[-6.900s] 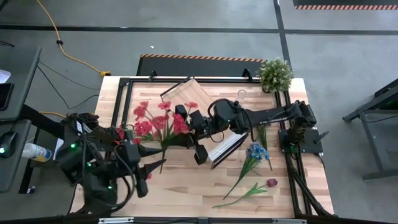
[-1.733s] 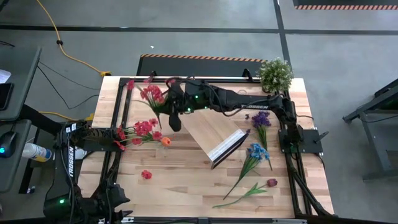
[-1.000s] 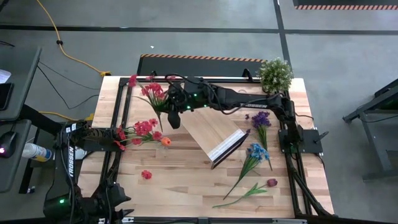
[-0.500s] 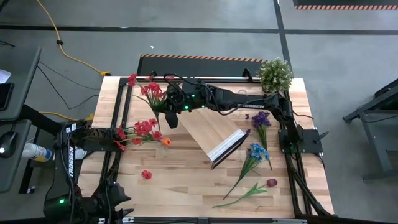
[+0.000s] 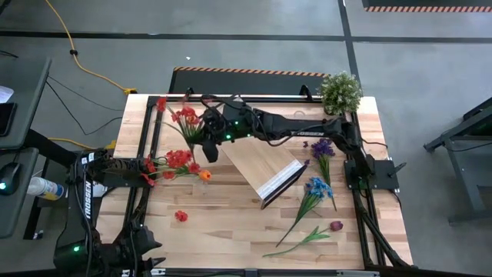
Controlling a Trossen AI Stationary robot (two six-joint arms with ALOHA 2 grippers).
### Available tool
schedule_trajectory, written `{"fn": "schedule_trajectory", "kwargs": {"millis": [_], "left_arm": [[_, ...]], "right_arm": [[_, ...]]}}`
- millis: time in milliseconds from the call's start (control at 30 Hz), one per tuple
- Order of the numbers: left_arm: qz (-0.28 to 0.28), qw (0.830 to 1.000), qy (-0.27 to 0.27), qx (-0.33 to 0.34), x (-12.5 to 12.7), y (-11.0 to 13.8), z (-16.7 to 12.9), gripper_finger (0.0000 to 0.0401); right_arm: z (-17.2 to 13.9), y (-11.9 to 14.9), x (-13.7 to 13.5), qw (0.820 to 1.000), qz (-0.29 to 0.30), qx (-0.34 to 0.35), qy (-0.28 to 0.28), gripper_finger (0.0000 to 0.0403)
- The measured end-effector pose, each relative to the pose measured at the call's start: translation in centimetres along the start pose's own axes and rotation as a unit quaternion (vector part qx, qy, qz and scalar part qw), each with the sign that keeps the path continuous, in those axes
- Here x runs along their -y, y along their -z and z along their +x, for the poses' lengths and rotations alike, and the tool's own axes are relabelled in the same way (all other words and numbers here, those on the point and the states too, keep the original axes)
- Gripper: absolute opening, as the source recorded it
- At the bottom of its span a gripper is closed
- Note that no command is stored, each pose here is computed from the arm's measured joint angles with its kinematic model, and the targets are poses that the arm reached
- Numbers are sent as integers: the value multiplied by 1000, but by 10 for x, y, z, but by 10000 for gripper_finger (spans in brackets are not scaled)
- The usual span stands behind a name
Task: Pick and place flowers into a vace then onto a shelf
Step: Put the red flowers into the bottom transparent vase
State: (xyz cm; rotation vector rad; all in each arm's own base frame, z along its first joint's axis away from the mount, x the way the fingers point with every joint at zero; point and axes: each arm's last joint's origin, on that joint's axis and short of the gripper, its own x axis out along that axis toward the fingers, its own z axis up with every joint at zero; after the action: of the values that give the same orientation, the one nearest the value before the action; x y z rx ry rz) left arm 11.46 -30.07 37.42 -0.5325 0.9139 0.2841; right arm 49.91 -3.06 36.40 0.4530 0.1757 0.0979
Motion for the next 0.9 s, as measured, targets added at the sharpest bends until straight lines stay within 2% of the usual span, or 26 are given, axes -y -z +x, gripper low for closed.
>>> {"fn": "schedule_trajectory", "kwargs": {"millis": [300,900], "left_arm": [[-1,1000,-1,-1,0,0,0,230],[3,1000,-4,-1,-1,0,0,230]], "right_arm": [[15,17,3,1000,17,-12,-10,0],[16,28,-2,999,-19,-42,23,0]]}}
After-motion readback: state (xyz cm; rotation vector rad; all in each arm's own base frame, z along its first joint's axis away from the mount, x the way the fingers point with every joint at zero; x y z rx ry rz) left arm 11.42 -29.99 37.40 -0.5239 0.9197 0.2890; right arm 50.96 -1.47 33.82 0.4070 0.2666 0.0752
